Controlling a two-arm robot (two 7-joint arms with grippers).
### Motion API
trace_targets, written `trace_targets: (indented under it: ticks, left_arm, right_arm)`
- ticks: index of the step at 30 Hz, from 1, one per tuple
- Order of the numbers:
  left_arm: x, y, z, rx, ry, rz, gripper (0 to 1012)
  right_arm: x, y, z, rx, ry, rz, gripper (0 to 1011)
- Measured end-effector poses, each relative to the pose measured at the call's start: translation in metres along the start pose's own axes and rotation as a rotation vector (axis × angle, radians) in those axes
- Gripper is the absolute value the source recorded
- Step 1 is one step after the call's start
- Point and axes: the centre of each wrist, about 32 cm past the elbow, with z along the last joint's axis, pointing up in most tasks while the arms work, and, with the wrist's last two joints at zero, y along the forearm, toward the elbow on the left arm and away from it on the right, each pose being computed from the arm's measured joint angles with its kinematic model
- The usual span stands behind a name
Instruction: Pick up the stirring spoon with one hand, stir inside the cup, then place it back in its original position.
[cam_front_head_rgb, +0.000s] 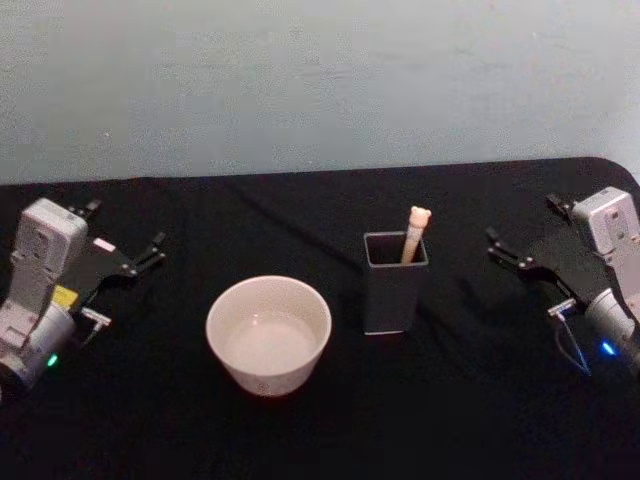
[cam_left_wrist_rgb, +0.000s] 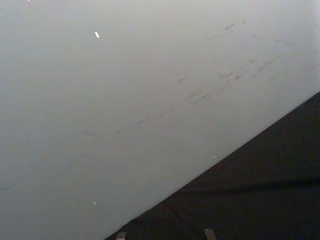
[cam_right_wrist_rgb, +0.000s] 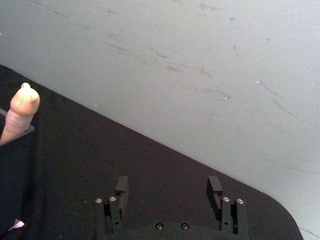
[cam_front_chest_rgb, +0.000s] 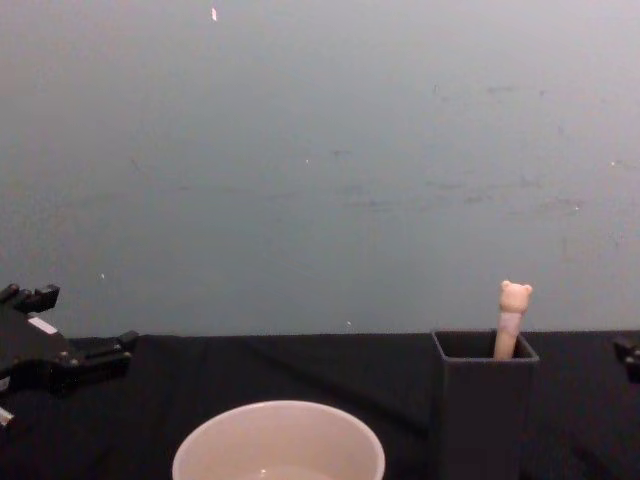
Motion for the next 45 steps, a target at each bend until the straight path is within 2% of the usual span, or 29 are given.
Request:
trace_targets:
  ticks: [6,11,17,20,22,25,33,45]
  left_arm:
    - [0.0,0.0,0.0,0.0,0.0,0.0,1001]
    - [0.0,0.0,0.0,0.0,0.0,0.0,1001]
    - [0.0,0.0,0.0,0.0,0.0,0.0,1001]
    - [0.0,0.0,0.0,0.0,0.0,0.0,1001]
    - [0.0,0.0,0.0,0.0,0.0,0.0,1001]
    - [0.0,0.0,0.0,0.0,0.0,0.0,1001]
    - [0.0,0.0,0.0,0.0,0.0,0.0,1001]
    - [0.0,0.0,0.0,0.0,0.0,0.0,1001]
  right_arm:
    - [0.003,-0.002,0.005,0.017,0.015,-0.005,1000]
    - [0.01,-0.012,0.015,0.029,0.069,0.038,1000]
    - [0.024,-0.03,0.029,0.023,0.181,0.191,1000]
    - [0.026,-0.034,0.032,0.024,0.204,0.227,1000]
    - [0.028,-0.038,0.037,0.022,0.241,0.291,1000]
    - [0.027,-0.039,0.039,0.026,0.263,0.338,1000]
    - [0.022,-0.03,0.044,0.024,0.303,0.399,1000]
    - [0.015,-0.005,0.045,0.022,0.318,0.423,1000]
